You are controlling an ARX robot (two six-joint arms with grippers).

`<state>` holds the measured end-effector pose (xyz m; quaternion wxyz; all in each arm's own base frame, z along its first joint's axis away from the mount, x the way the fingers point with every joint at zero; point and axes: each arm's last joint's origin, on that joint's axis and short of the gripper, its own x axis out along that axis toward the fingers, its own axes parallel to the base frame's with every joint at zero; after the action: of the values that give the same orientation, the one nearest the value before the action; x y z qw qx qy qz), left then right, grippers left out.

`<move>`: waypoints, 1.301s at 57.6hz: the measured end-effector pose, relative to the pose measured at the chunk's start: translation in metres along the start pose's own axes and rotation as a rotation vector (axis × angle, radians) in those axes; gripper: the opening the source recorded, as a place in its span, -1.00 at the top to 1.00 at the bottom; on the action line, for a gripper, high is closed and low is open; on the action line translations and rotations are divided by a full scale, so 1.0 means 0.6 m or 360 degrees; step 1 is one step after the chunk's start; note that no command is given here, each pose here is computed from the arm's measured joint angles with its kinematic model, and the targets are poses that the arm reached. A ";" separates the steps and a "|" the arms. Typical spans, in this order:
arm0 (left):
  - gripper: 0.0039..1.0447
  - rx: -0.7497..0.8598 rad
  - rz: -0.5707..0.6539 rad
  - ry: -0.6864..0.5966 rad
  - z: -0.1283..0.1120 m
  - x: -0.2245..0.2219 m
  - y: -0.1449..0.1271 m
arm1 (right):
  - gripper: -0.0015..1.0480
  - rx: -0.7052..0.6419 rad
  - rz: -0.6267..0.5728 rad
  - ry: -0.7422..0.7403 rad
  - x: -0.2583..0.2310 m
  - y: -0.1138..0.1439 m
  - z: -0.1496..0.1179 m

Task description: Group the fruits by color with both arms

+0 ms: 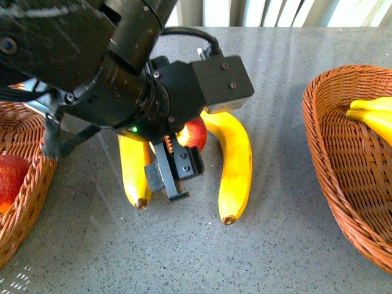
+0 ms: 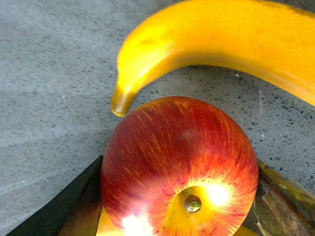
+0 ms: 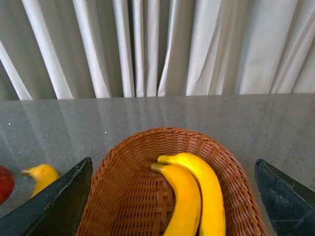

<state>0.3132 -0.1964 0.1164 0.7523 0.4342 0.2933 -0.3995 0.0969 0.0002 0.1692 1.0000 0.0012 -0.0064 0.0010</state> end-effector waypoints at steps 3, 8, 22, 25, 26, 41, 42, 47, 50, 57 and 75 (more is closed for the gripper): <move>-0.38 -0.0014 0.0034 -0.0030 0.001 -0.016 0.011 | -0.82 0.0000 0.0000 0.0000 0.000 0.000 0.000; -0.38 -0.0073 0.0140 -0.0075 -0.008 -0.051 0.046 | -0.82 0.0000 -0.0001 0.0000 0.000 0.000 0.000; -0.37 -0.0233 0.0287 -0.0042 -0.078 -0.100 0.102 | -0.82 0.0000 0.0000 0.0000 0.000 0.000 0.000; -0.37 -0.0256 0.0305 -0.0034 -0.092 -0.109 0.111 | -0.82 0.0000 0.0000 0.0000 0.000 0.000 0.000; -0.37 -0.0267 0.0316 -0.0029 -0.099 -0.114 0.115 | -0.82 0.0000 -0.0001 0.0000 0.000 0.000 0.000; -0.37 -0.0402 0.0410 0.0041 -0.186 -0.170 0.131 | -0.82 0.0000 0.0000 0.0000 0.000 0.000 0.000; -0.37 -0.0411 0.0412 0.0047 -0.190 -0.170 0.131 | -0.82 0.0000 0.0000 0.0000 0.000 0.000 0.000; -0.37 -0.0465 0.0432 0.0085 -0.215 -0.171 0.128 | -0.82 0.0000 -0.0001 0.0000 0.000 0.000 0.000; -0.37 -0.0494 0.0427 0.0101 -0.227 -0.171 0.124 | -0.82 0.0000 0.0000 0.0000 0.000 0.000 0.000; -0.37 -0.0562 0.0411 0.0108 -0.247 -0.165 0.118 | -0.82 0.0000 0.0000 0.0000 0.000 0.000 0.000; -0.83 -0.0616 0.0368 0.0010 -0.250 -0.160 0.110 | -0.82 0.0000 0.0000 0.0000 0.000 0.000 0.000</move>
<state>0.3068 -0.0100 0.1523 0.8614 0.3137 0.3152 -0.2455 0.0969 0.0002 0.1692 1.0000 0.0012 -0.0064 0.0010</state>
